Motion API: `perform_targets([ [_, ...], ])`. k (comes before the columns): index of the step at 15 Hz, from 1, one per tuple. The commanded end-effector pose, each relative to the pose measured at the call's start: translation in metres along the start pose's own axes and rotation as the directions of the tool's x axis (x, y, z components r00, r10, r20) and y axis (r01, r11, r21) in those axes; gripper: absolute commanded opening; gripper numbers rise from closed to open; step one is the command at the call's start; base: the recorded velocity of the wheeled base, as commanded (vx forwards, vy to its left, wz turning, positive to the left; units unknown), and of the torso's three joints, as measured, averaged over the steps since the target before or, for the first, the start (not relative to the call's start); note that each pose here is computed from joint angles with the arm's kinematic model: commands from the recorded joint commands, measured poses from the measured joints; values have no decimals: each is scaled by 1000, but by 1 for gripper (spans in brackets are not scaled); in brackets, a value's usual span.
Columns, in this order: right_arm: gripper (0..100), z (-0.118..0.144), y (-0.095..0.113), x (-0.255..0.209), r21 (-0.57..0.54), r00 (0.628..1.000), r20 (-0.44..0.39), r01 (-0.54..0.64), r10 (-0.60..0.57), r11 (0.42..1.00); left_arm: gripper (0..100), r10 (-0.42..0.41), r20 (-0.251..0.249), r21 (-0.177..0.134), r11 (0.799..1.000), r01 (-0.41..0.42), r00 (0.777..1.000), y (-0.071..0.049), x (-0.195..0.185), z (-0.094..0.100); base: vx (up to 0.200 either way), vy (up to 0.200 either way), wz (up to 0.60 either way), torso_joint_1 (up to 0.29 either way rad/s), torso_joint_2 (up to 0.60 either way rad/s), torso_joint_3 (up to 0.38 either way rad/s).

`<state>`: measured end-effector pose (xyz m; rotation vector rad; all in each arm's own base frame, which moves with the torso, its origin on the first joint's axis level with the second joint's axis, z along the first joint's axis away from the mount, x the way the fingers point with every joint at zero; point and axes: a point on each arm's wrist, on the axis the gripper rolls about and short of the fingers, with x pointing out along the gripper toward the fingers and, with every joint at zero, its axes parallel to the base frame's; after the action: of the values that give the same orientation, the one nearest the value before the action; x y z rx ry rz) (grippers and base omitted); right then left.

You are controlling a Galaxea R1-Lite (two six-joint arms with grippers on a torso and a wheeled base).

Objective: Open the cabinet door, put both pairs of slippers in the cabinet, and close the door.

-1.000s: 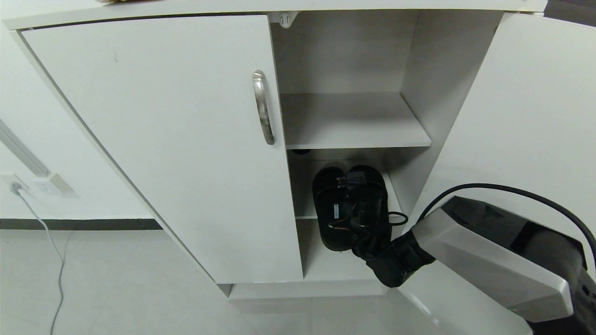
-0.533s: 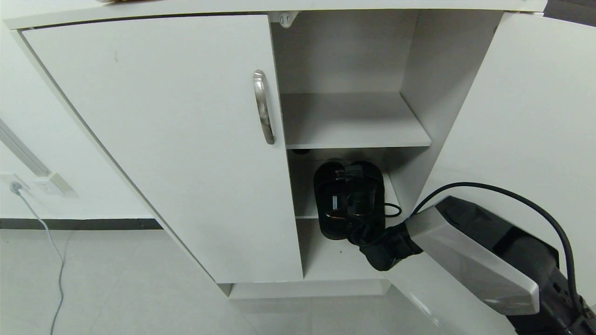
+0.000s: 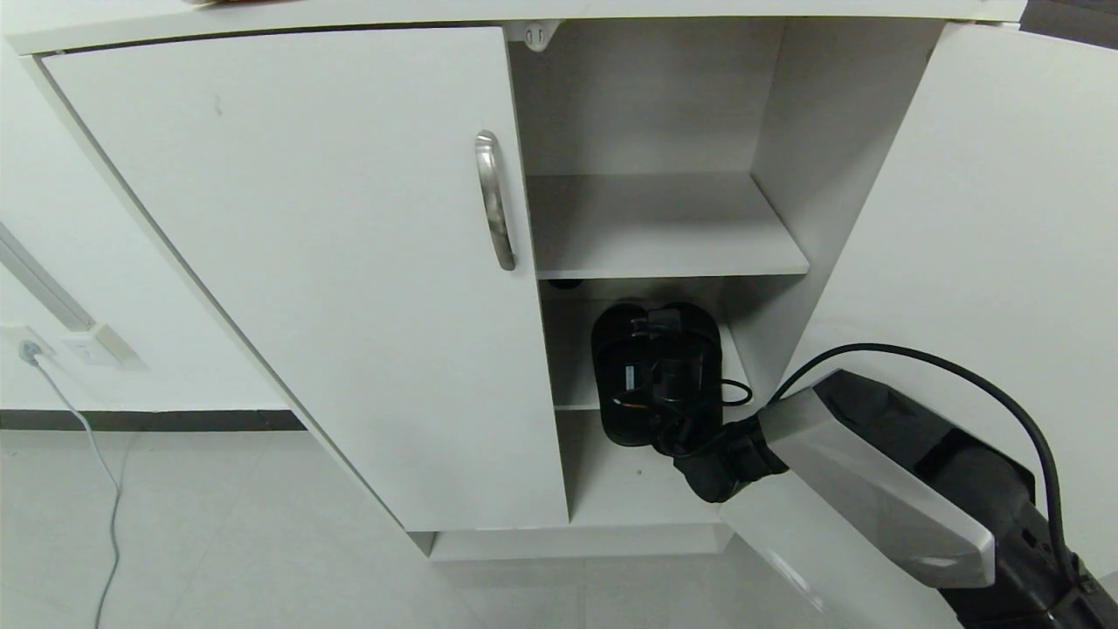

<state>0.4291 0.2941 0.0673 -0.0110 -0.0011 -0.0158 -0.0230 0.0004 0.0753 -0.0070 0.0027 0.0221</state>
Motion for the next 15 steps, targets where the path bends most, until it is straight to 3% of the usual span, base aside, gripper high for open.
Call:
perform_targets([
  [1, 0, -1, 0, 1, 1, 1000, 1, 1, -1, 1000, 0, 1, -2, -1, 1000, -1, 1000, 0, 0, 0, 0, 0, 0, 0, 0, 0],
  [3, 0, -2, 1, 0, -6, 1000, -7, -1, 0, 1000, 0, 1, -2, 1, 1000, -1, 1000, 0, 0, 0, 0, 0, 0, 0, 0, 0],
  [4, 100, -2, 1, 1, -4, 1000, -7, -1, 0, 1000, 0, 2, -2, -1, 1000, -2, 1000, 0, 0, 0, 0, 0, 0, 0, 0, 0],
  [9, 100, -6, -3, -6, -27, 999, -39, -3, 2, 1000, 0, 4, -2, -1, 1000, -4, 1000, 0, 0, 0, 0, 0, 0, 0, 0, 0],
  [15, 100, 24, -9, -59, -5, 999, -12, -53, 53, 999, 0, 7, -2, 2, 1000, -7, 1000, 0, 0, 0, 0, 0, 0, 0, 0, 0],
])
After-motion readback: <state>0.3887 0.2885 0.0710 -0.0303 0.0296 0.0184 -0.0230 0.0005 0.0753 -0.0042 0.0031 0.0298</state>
